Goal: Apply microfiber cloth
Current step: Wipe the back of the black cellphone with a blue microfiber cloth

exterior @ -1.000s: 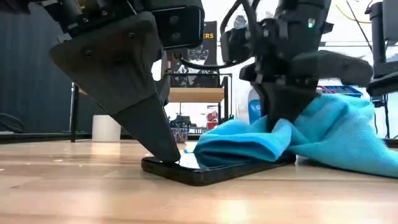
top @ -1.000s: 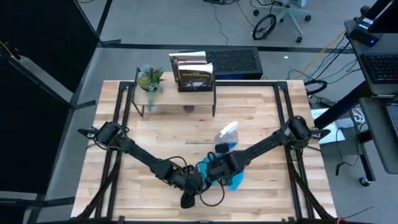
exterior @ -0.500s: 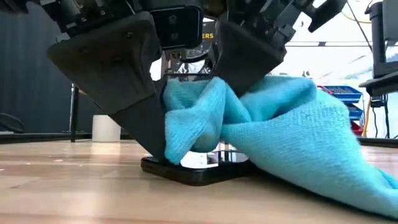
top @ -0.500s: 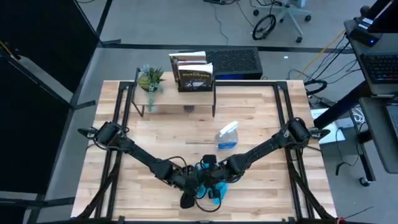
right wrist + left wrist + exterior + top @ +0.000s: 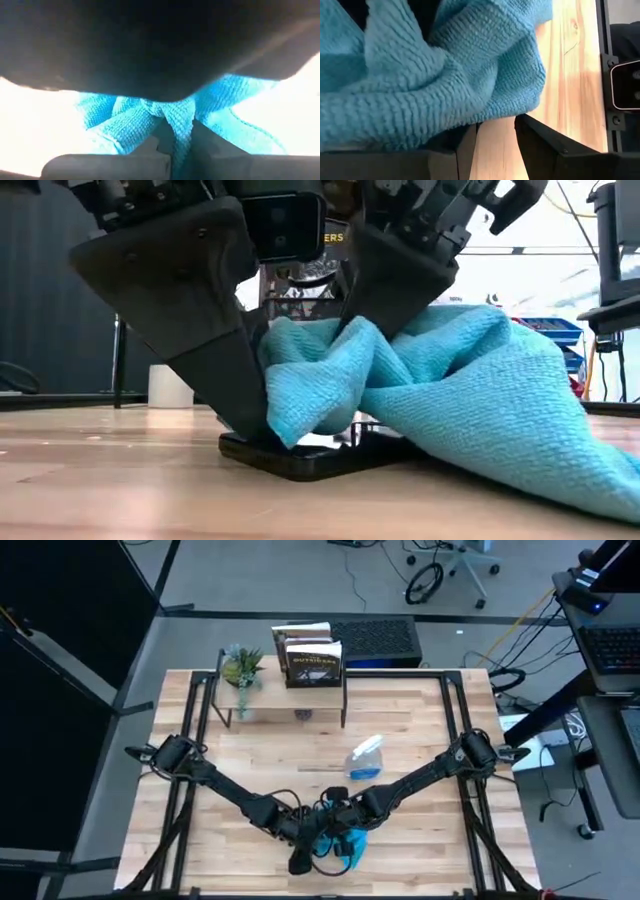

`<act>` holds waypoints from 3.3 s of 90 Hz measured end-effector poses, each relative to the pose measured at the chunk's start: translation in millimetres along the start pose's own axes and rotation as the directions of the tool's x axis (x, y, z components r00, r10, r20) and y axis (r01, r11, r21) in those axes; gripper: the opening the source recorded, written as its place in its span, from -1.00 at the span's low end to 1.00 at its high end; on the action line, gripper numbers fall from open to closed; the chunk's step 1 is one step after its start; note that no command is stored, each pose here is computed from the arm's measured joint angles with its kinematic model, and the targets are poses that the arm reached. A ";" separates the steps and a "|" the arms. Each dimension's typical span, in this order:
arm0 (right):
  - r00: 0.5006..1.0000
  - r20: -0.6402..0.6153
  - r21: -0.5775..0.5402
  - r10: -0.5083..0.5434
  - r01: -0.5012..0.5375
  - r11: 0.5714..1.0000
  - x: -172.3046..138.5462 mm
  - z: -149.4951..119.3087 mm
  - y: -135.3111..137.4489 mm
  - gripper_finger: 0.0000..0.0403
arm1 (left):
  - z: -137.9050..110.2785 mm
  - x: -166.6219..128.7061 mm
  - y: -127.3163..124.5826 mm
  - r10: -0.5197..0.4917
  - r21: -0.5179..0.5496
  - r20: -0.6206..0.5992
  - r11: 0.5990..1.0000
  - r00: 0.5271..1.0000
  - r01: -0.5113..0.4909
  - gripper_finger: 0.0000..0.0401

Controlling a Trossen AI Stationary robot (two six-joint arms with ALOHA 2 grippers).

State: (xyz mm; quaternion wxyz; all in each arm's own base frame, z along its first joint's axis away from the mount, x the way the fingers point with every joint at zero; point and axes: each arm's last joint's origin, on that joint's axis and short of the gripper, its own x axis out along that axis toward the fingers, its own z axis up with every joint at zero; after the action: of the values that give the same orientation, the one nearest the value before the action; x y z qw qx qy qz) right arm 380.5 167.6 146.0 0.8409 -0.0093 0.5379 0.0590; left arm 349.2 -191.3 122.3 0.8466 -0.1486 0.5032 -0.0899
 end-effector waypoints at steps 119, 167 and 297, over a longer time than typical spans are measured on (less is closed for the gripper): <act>0.983 0.180 -0.073 0.027 -0.014 0.997 -1.5 13.6 7.6 -0.97 | -4.8 0.0 -3.8 -0.001 0.017 -0.013 1.000 1.000 0.001 -0.38; 0.997 -0.036 -0.091 -0.071 0.067 0.994 18.6 -9.0 1.5 -0.97 | -6.5 0.4 -9.1 0.009 0.027 0.002 1.000 1.000 -0.009 -0.38; 0.987 0.153 -0.107 -0.042 0.059 0.993 -52.5 13.2 17.5 -0.97 | -7.1 0.5 -9.6 -0.003 0.022 0.000 1.000 1.000 0.003 -0.37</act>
State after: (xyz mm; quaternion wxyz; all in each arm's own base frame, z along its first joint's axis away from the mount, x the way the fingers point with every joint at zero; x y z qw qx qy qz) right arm 368.8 181.4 199.9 0.8784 -0.0653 0.4685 0.0681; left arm 343.1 -201.6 121.9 0.8479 -0.1403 0.5021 -0.0967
